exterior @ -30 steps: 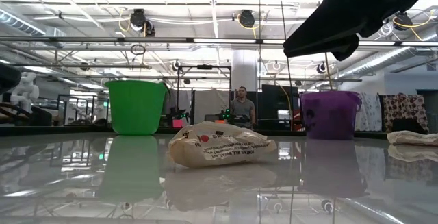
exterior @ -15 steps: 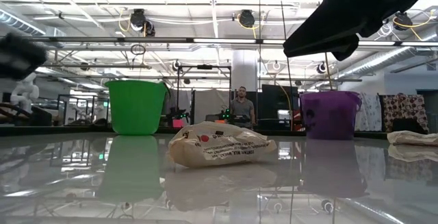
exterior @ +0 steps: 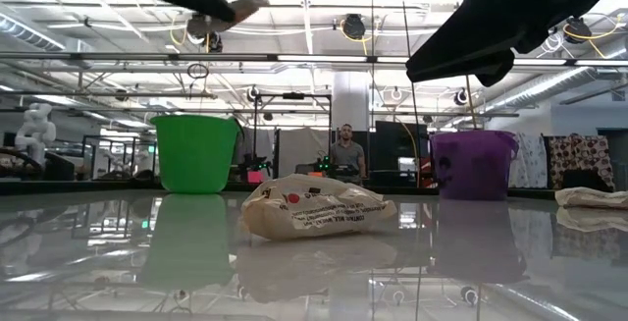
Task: Sort candy by brand, put in halloween buckets
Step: Put the white chocolate bar into the green bucket
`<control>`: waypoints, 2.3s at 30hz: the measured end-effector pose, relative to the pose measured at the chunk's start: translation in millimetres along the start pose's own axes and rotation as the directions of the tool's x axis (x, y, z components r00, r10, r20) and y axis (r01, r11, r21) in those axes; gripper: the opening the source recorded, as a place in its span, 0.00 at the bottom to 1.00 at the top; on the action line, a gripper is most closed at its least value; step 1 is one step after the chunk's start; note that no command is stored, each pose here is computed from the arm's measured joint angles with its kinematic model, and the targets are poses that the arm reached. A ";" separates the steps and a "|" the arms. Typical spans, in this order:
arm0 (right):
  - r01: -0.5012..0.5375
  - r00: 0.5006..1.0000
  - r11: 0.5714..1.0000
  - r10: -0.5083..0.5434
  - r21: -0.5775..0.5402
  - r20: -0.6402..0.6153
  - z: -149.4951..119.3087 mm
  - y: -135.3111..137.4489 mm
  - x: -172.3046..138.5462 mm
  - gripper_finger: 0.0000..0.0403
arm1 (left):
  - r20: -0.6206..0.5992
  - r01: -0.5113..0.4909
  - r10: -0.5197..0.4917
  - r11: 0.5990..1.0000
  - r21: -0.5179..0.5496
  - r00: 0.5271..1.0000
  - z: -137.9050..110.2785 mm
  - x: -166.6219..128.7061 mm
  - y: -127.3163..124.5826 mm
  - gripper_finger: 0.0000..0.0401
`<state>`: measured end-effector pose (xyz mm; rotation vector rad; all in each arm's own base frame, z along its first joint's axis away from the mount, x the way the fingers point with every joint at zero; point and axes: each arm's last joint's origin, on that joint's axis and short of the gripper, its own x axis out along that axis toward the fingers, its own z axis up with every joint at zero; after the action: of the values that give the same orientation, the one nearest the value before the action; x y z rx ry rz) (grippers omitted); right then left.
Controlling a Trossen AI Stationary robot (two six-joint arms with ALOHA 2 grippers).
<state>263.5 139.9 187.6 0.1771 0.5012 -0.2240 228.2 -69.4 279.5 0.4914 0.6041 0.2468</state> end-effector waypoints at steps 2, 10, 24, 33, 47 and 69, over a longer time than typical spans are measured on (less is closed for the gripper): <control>0.000 1.000 1.000 0.000 0.000 0.000 -0.1 0.0 0.0 0.18 | -0.025 -0.141 0.141 0.990 -0.022 0.990 -0.8 1.4 28.4 0.16; 0.002 1.000 1.000 -0.002 -0.007 -0.003 -0.3 -0.1 0.0 0.18 | -0.267 -0.413 0.354 0.885 -0.213 0.896 -46.0 10.7 130.6 0.16; 0.001 1.000 1.000 -0.001 -0.023 -0.003 -0.3 -0.1 0.0 0.18 | -0.522 -0.547 0.281 0.691 -0.473 0.805 -117.8 38.8 198.8 0.16; 0.001 1.000 1.000 -0.001 -0.018 -0.003 -0.3 -0.1 0.0 0.18 | -0.606 -0.523 0.171 0.711 -0.470 0.777 -136.4 69.3 194.0 0.24; 0.004 1.000 1.000 -0.004 -0.020 -0.001 -0.1 -0.4 0.3 0.18 | -0.415 -0.364 0.121 0.730 -0.578 0.902 -121.1 79.3 193.1 0.47; 0.024 1.000 0.998 -0.024 -0.051 0.006 3.2 -5.3 4.0 0.18 | -0.207 0.176 -0.234 0.948 -0.266 0.950 -68.4 253.0 123.3 0.47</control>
<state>267.0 133.4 187.8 0.1211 0.5035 -0.2346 379.6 152.7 171.6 0.1573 0.8401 0.1777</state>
